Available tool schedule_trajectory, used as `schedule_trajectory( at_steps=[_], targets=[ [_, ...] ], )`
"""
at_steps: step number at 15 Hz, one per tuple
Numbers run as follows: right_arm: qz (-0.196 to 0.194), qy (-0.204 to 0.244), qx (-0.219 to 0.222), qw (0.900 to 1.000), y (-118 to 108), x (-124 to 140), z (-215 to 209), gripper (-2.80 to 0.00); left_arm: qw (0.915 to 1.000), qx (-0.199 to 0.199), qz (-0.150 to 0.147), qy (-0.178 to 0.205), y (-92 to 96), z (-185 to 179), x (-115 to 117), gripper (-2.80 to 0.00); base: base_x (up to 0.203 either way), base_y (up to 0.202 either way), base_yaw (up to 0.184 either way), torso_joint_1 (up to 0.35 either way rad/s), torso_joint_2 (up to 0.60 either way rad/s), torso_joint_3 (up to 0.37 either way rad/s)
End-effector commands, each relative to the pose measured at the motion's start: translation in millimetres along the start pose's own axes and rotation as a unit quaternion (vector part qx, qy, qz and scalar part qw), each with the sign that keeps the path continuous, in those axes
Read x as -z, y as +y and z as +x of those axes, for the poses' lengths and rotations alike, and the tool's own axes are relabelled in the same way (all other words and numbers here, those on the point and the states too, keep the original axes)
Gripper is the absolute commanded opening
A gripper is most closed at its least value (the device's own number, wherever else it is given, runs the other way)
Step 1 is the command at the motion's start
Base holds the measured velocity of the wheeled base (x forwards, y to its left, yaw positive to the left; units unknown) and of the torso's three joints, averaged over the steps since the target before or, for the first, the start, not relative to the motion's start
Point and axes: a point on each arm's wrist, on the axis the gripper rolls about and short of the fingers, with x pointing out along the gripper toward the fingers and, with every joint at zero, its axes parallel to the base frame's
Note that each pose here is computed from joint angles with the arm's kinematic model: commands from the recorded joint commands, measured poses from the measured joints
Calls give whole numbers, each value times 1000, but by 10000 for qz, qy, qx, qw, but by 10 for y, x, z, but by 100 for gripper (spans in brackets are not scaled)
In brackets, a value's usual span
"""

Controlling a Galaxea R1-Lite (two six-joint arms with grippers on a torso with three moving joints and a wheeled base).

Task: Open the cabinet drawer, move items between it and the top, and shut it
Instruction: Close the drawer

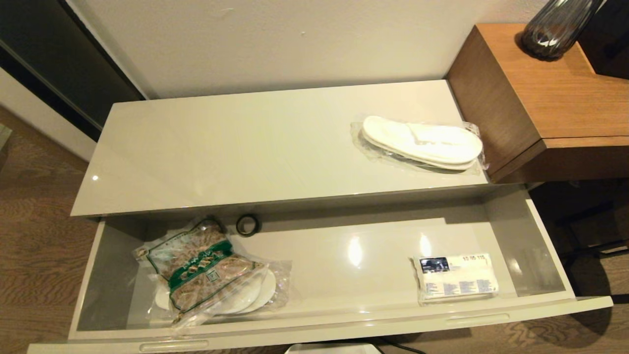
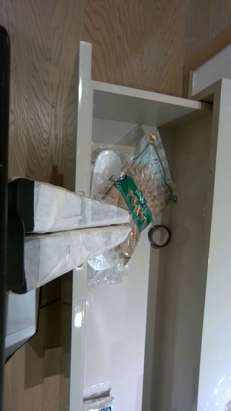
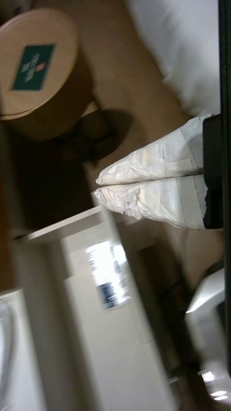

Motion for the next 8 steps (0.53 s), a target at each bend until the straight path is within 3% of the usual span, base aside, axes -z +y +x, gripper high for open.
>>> schedule_trajectory(
  at_steps=[1,4,5,8],
  targets=[
    [194,-727,-204,9970,140,141,341,-280,10000,0,-5,4,0,1,0,-280,0,0,0,0,0,0],
    [-193,-48,-678,9975,383,907,888,-280,10000,0,-5,4,0,1,0,-280,0,0,0,0,0,0],
    [-215,8,-873,9960,419,1054,953,-280,10000,0,-5,4,0,1,0,-280,0,0,0,0,0,0],
    [-69,-643,-1412,9879,445,957,954,-280,10000,-8,-5,3,0,1,-1,-280,0,0,0,0,0,0]
  ],
)
